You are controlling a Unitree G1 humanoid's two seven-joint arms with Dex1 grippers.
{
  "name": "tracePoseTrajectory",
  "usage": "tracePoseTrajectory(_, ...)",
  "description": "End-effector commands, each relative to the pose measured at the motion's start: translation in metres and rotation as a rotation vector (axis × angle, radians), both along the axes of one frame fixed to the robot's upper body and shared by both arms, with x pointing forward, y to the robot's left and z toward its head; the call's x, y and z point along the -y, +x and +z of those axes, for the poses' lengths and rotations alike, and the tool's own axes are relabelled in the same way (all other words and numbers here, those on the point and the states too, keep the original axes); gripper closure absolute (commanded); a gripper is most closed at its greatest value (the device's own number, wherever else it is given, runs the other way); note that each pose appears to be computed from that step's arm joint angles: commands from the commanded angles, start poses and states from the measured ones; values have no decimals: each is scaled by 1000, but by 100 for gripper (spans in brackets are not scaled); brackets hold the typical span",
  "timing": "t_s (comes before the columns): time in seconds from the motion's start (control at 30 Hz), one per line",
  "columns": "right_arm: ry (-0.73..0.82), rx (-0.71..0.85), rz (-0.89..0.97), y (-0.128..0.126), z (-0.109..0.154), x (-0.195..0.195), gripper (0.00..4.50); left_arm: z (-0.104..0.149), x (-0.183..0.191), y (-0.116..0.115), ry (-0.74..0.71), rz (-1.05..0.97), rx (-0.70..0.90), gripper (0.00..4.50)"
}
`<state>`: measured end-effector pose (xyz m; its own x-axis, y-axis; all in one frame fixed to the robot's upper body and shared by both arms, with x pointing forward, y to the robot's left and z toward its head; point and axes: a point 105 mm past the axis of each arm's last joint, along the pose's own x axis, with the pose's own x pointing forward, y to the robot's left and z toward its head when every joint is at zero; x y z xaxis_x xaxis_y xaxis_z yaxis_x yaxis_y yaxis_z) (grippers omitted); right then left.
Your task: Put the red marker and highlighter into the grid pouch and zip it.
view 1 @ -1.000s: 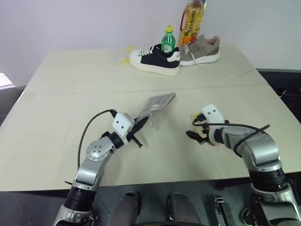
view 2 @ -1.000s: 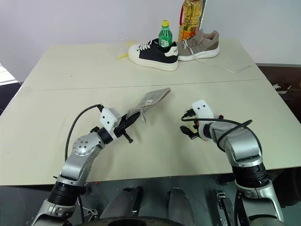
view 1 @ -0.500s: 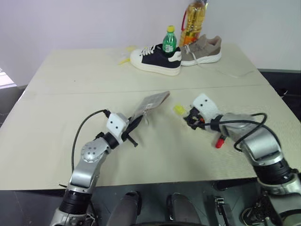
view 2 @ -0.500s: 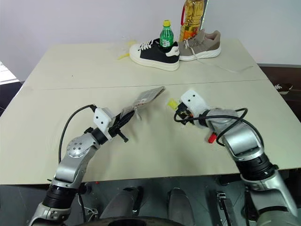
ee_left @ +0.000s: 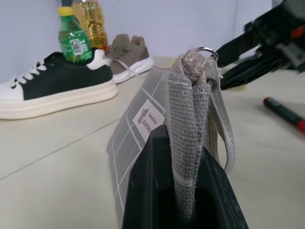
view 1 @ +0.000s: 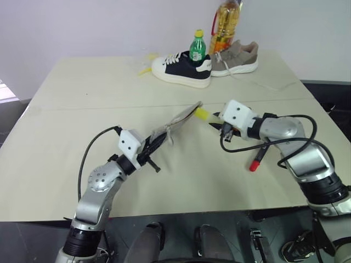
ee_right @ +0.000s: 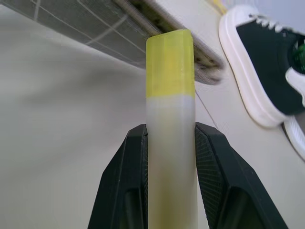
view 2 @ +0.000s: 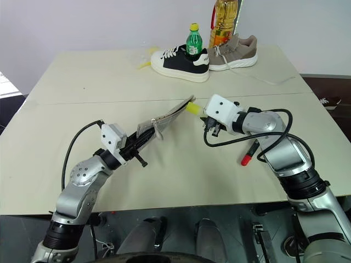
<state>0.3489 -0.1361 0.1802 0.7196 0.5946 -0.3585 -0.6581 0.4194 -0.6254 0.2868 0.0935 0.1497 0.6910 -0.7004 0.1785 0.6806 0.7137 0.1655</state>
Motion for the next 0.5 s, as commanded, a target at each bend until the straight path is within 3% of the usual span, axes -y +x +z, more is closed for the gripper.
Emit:
tracePoseTrajectory(0.03,-2,67,24,2,20,-2,369,8,-2,-9,0,-19,28,450)
tracePoseTrajectory(0.5,-67,81,73,-3,21,-5,369,0,-1,-11,26,-44,14,450)
